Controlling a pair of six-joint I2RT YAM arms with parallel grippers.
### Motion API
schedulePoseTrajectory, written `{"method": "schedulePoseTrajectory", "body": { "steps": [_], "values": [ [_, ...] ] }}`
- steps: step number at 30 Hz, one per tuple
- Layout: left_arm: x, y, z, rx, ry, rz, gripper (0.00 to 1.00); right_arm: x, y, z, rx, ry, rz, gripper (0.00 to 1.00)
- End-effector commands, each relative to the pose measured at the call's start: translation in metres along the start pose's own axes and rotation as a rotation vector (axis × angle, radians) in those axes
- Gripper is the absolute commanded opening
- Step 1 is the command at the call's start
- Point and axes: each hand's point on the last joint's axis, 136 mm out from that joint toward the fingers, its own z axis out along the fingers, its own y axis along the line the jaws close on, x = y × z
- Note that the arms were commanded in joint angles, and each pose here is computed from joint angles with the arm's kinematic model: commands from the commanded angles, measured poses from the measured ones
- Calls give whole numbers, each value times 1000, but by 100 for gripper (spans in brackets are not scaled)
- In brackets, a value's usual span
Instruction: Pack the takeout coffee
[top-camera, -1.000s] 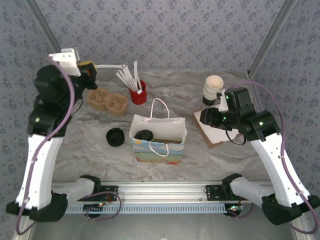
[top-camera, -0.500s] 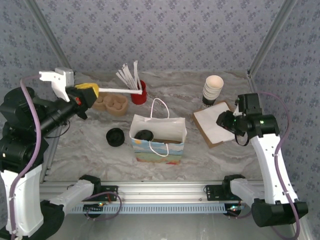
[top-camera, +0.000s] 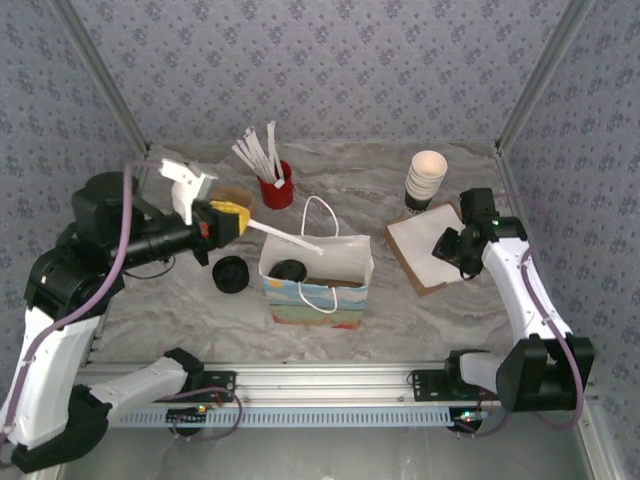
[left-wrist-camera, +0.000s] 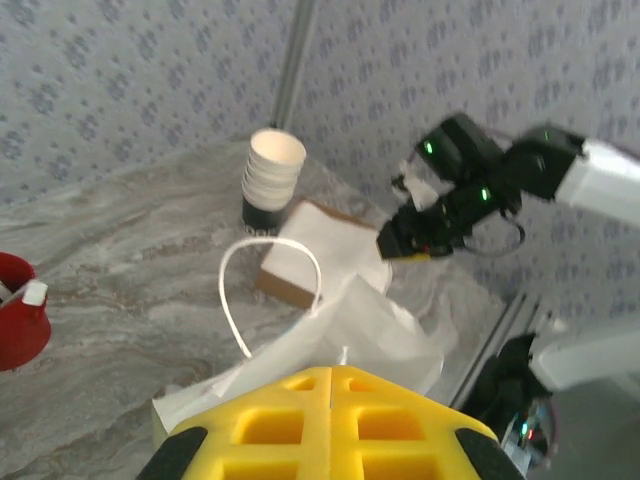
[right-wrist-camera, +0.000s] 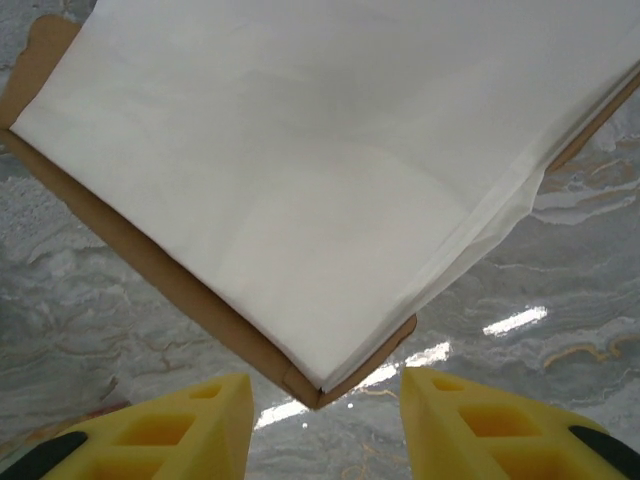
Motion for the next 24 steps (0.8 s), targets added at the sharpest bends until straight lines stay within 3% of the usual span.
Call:
{"method": "schedulePoseTrajectory", "body": {
  "steps": [1,17,22,23,24],
  "values": [
    [14,9,13,-82,85,88,6,-11,-2,7,20,-22,4,47],
    [66,13,105,-140,385,281,8,-24,-9,33,111,26,-16,56],
    [81,15,124,-135,449,312,17,-28,-7,45,110,34,-14,60],
    [82,14,125,-126,461,318,24,-29,-6,47,110,37,-14,60],
    [81,13,125,-119,468,324,36,-30,-5,49,110,41,-15,60]
  ]
}}
